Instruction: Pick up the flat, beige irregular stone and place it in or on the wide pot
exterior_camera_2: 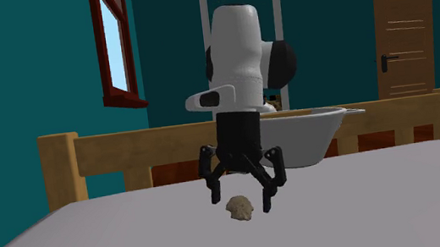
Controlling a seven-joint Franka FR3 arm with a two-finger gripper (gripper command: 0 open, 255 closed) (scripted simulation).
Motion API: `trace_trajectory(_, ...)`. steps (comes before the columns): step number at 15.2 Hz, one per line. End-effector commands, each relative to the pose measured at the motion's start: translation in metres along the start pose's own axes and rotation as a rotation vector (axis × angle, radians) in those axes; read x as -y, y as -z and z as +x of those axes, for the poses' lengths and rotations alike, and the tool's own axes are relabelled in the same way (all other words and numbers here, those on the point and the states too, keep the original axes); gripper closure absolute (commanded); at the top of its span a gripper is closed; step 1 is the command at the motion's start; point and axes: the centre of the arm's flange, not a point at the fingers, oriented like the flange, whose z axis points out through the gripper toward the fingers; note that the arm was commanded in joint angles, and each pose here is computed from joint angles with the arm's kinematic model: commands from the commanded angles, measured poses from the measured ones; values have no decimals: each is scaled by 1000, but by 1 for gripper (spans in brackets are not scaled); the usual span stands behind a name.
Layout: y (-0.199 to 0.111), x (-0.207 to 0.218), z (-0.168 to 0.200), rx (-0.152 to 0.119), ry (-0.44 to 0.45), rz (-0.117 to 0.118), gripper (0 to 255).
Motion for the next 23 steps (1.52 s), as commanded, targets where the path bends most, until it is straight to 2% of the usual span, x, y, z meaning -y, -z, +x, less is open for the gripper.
trace_trajectory(1, 0, 0, 0, 0, 0, 0, 0)
trace_trajectory(3, 0, 0, 0, 0, 0, 0, 0)
trace_trajectory(4, 0, 0, 0, 0, 0, 0, 255)
trace_trajectory(13, 0, 0, 0, 0, 0, 0, 255)
trace_trajectory(23, 52, -2, 6, 0, 0, 0, 255)
